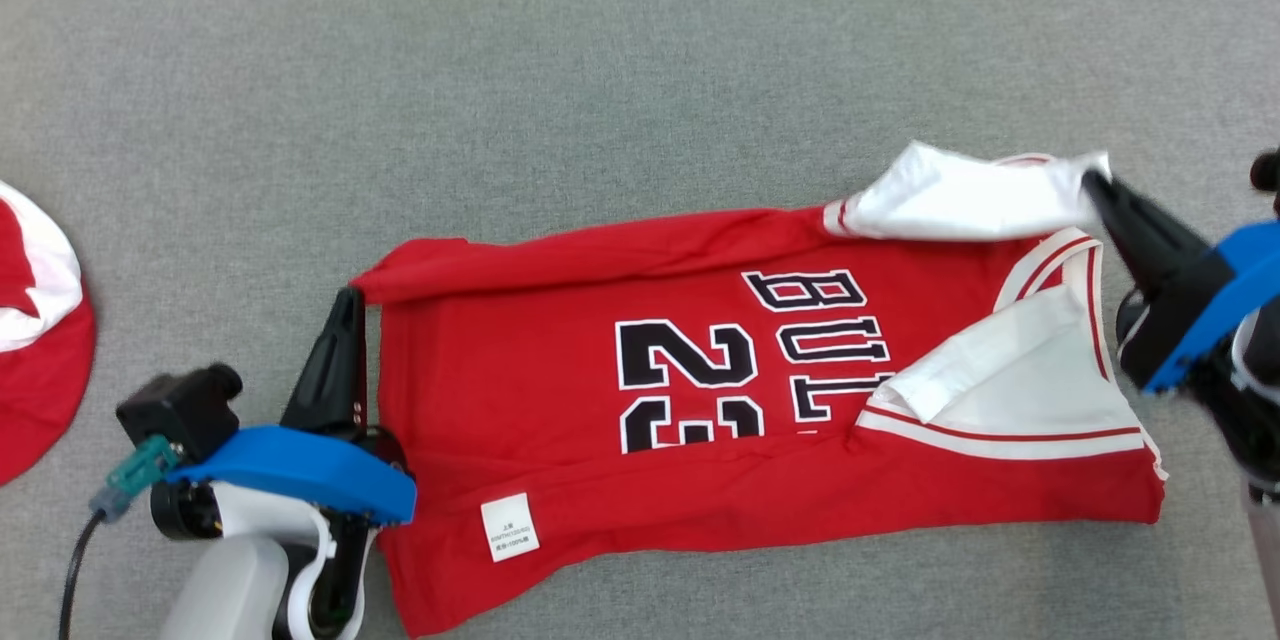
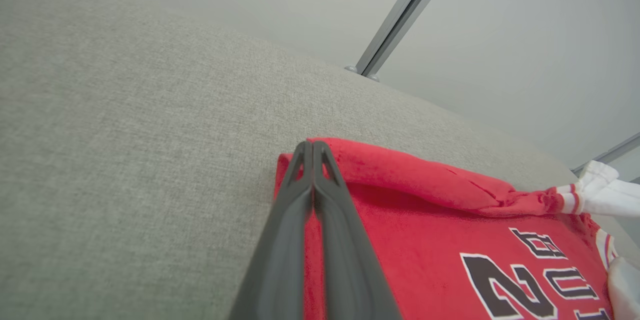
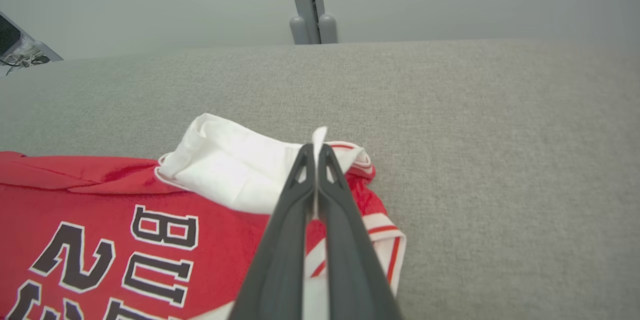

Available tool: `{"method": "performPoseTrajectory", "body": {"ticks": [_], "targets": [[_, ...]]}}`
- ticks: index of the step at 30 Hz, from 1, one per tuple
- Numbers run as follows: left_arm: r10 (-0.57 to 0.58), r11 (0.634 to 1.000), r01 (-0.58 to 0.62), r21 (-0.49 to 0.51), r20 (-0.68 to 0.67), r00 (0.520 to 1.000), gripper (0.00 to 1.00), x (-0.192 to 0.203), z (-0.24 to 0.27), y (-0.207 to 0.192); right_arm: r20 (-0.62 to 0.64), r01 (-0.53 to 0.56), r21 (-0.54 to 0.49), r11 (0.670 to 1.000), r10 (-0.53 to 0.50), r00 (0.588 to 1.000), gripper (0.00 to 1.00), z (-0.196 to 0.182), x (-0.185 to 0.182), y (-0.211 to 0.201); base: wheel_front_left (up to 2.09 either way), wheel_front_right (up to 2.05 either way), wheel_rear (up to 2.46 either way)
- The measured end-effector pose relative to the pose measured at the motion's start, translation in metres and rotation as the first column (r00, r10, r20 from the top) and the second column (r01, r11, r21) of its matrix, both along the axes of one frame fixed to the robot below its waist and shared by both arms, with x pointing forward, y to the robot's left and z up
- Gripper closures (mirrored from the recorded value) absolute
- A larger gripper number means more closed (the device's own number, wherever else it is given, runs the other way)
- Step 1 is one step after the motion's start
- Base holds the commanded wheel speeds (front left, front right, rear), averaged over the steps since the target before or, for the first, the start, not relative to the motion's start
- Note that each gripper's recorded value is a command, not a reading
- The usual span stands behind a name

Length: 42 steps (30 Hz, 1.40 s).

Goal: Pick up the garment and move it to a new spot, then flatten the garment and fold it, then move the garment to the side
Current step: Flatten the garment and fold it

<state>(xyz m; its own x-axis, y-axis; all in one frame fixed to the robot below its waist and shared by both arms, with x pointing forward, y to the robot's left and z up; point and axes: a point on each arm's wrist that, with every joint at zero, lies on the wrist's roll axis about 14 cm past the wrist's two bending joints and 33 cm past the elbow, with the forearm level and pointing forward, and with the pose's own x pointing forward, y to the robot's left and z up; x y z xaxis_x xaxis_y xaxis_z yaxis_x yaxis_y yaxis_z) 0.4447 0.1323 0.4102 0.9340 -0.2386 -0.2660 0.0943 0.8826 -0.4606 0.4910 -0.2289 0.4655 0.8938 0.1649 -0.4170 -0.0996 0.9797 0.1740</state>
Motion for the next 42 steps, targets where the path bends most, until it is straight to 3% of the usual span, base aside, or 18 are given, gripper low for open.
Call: {"method": "performPoseTrajectory", "body": {"ticks": [13, 22, 23, 24, 25, 26, 27, 29, 36, 42], "targets": [[0.003, 1.0, -0.003, 0.0, -0.088, 0.996, 1.0, -0.046, -0.014, -0.008, -0.107, 0.094, 0.052, 0.994, -0.088, 0.99, 1.0, -0.014, -0.084, -0.004, 0.0, 0.0, 0.0], [0.023, 1.0, -0.026, -0.009, -0.237, 0.971, 1.0, -0.079, -0.04, -0.01, -0.215, 0.164, 0.062, 0.985, -0.147, 0.965, 1.0, -0.037, -0.119, -0.004, 0.0, 0.0, 0.0], [0.025, 1.0, -0.028, -0.01, -0.239, 0.971, 1.0, -0.081, -0.04, -0.009, -0.227, 0.167, 0.067, 0.984, -0.148, 0.963, 0.85, -0.04, -0.122, -0.002, 0.0, 0.0, 0.0], [0.028, 0.999, -0.031, -0.009, -0.24, 0.97, 1.0, -0.082, -0.04, -0.009, -0.236, 0.168, 0.069, 0.983, -0.148, 0.96, 0.53, -0.043, -0.124, -0.001, 0.0, 0.0, 0.0], [0.031, 0.999, -0.034, -0.008, -0.243, 0.969, 1.0, -0.083, -0.041, -0.008, -0.239, 0.172, 0.064, 0.983, -0.152, 0.959, 0.0, -0.044, -0.125, -0.002, 0.0, 0.0, 0.0], [0.03, 0.999, -0.033, -0.008, -0.248, 0.968, 1.0, -0.084, -0.042, -0.009, -0.238, 0.177, 0.059, 0.982, -0.159, 0.958, 0.0, -0.043, -0.125, -0.004, 0.0, 0.0, 0.0], [0.028, 0.999, -0.032, -0.013, -0.258, 0.966, 0.78, -0.087, -0.043, -0.009, -0.236, 0.182, 0.057, 0.982, -0.164, 0.958, 0.0, -0.043, -0.125, -0.005, 0.0, 0.0, 0.0], [0.027, 0.999, -0.035, -0.026, -0.264, 0.964, 0.0, -0.089, -0.043, -0.011, -0.201, 0.198, 0.052, 0.979, -0.184, 0.962, 0.0, -0.037, -0.122, -0.009, 0.0, 0.0, 0.0], [0.034, 0.999, -0.037, -0.036, -0.089, 0.995, 0.0, -0.076, -0.012, -0.007, -0.091, 0.244, 0.019, 0.97, -0.241, 0.966, 0.0, -0.011, -0.104, -0.027, 0.0, 0.0, 0.0], [0.042, 0.998, -0.048, 0.044, 0.125, 0.991, 0.0, -0.048, 0.026, 0.008, -0.128, 0.248, -0.002, 0.969, -0.246, 0.961, 0.0, -0.021, -0.096, -0.027, 0.0, 0.0, 0.0]]}}
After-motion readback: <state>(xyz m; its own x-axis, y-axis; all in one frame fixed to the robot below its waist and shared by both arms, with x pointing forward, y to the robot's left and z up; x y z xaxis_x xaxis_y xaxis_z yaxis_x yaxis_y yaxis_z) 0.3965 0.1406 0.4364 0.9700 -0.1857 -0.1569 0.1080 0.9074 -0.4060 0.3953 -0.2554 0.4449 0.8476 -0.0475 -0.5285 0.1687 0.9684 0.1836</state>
